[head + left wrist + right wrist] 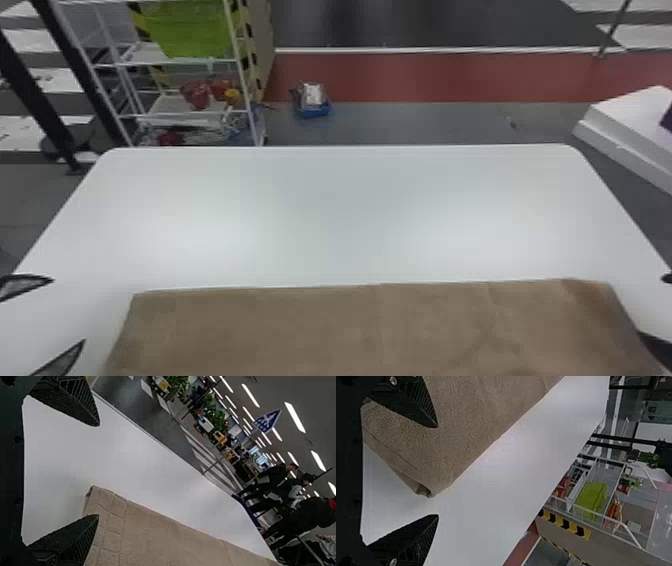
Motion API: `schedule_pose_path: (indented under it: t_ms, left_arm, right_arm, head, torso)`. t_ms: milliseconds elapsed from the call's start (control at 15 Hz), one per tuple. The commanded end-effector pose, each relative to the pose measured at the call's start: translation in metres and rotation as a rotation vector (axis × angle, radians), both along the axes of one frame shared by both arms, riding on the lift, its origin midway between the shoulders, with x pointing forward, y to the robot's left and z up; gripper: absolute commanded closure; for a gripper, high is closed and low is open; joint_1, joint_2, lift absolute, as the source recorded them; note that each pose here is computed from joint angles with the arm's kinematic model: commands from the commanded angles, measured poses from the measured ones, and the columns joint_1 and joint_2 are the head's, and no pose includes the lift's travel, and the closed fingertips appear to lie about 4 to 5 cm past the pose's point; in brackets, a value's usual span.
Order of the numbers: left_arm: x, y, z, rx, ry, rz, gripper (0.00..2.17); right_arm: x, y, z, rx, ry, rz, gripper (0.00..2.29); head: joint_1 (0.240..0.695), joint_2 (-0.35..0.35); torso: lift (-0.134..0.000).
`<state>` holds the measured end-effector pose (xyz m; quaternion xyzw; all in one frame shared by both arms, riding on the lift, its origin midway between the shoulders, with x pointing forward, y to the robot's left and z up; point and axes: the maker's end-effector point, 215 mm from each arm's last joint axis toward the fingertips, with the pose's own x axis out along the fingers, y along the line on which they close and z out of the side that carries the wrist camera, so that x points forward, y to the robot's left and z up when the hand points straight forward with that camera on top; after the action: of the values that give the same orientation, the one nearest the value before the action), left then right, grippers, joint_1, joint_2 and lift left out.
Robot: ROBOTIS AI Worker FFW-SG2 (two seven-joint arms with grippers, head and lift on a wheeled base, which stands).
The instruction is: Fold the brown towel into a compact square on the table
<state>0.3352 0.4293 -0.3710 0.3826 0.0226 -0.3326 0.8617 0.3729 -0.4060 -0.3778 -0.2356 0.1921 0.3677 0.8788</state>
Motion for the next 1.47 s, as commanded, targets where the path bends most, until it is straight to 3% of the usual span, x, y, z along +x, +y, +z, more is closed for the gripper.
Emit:
schedule_pose_path:
  t_ms: [0, 333, 600, 733, 1000, 1133, 1267, 1400]
  left_arm:
    - [0.0, 0.0, 0.0, 0.0, 0.0, -0.001, 0.06]
    - [0.003, -0.007, -0.001, -0.024, -0.005, 0.005, 0.06]
    - [0.018, 0.011, -0.01, -0.285, 0.147, 0.143, 0.07]
    - [0.021, 0.026, -0.021, -0.465, 0.271, 0.278, 0.08]
    - [-0.009, 0.019, -0.04, -0.737, 0.537, 0.467, 0.2]
    - [-0.025, 0.003, -0.038, -0.814, 0.618, 0.493, 0.2]
    - [-0.041, -0.016, -0.048, -0.89, 0.755, 0.553, 0.2]
    - [-0.049, -0.027, -0.052, -0.878, 0.8, 0.595, 0.2]
  right_arm:
    - [0.0, 0.002, -0.001, 0.0, 0.003, 0.005, 0.07]
    - [0.0, 0.002, -0.001, -0.001, 0.003, 0.006, 0.07]
    - [-0.001, 0.003, -0.005, 0.003, 0.01, 0.009, 0.07]
    - [-0.001, 0.003, -0.008, -0.001, 0.011, 0.012, 0.07]
    - [0.0, 0.006, -0.013, -0.005, 0.006, 0.027, 0.07]
    - [0.0, 0.007, -0.017, -0.009, 0.008, 0.039, 0.07]
    - [0.001, 0.008, -0.021, -0.004, 0.011, 0.042, 0.07]
    - [0.001, 0.009, -0.024, -0.007, 0.012, 0.047, 0.07]
  head:
    - [0.695, 0.038]
    - [0.695, 0.039]
    - [0.695, 0.036]
    - [0.695, 0.055]
    - [0.695, 0.093]
    - [0.695, 0.087]
    - [0.695, 0.072]
    - [0.695, 0.04]
  torso:
    - [-0.134]
    - [-0.134]
    - [-0.134]
    - [-0.134]
    - [-0.134]
    - [-0.134]
    - [-0.134]
    - [-0.134]
